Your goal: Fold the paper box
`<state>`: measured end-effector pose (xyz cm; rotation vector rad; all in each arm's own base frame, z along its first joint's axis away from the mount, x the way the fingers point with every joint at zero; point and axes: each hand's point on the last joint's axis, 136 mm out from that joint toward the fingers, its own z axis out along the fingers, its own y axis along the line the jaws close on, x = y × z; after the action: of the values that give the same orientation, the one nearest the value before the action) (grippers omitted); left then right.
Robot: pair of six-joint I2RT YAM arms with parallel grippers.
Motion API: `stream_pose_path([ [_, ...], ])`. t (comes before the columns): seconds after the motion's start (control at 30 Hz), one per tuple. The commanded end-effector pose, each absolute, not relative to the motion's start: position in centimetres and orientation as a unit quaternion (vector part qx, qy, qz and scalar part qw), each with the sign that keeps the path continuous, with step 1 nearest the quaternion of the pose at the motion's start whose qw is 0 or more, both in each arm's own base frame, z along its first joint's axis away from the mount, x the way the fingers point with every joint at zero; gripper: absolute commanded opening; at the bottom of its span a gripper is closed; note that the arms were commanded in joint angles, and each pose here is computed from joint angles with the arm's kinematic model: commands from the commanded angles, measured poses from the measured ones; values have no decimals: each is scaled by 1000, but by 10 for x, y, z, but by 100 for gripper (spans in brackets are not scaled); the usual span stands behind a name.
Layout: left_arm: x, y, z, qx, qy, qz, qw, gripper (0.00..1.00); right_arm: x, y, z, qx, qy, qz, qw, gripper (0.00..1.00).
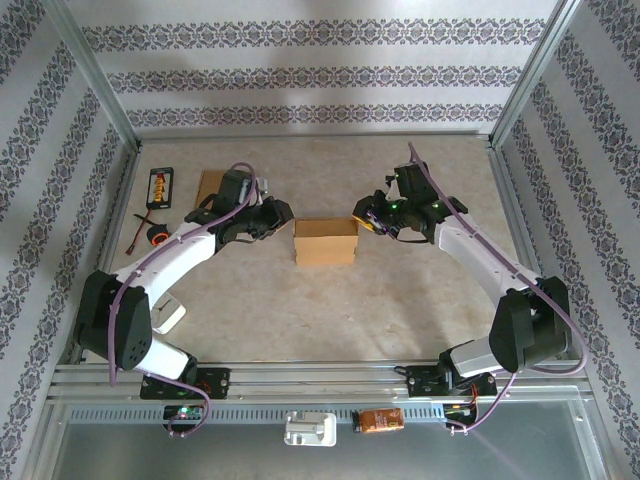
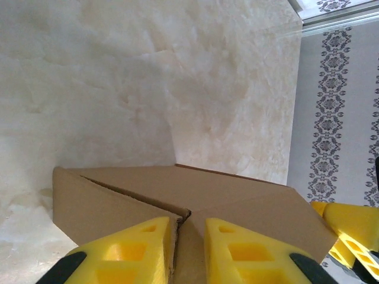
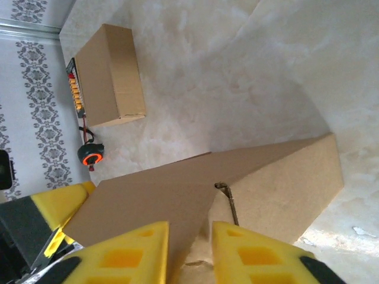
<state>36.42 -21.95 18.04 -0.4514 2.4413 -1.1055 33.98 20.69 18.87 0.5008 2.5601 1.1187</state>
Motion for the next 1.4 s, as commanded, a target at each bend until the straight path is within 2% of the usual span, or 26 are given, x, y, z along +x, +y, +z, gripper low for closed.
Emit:
stream_pose_path([
  [0.0,364,-233,193,-151,865,-431,209,21,337,214,189,169,891,396,144,21],
  [0.17,360,-235,186,-145,869,-430,198,21,336,210,172,174,899,376,141,19],
  [0.33,350,-231,164,-144,881,-414,179,14,334,203,149,164,916,335,149,13],
  [0.5,338,-226,149,-151,890,-400,158,16,331,203,137,153,926,309,152,12],
  [0.6,340,-213,165,-147,894,-375,198,26,334,204,145,149,925,308,168,12],
  [0.73,337,-192,200,-163,885,-351,260,28,336,201,152,136,927,287,199,12],
  [0.97,312,-199,201,-293,822,-435,222,29,332,203,153,106,930,272,222,12],
  [1.07,315,-213,201,-302,804,-466,211,37,332,205,154,97,931,270,226,12],
  [1.17,317,-228,195,-305,799,-483,188,40,332,204,152,94,933,265,224,12],
  [1.27,319,-237,190,-305,794,-495,179,40,330,203,147,93,935,259,222,12],
  [1.37,320,-244,187,-299,794,-502,170,34,329,203,144,90,937,258,220,12],
])
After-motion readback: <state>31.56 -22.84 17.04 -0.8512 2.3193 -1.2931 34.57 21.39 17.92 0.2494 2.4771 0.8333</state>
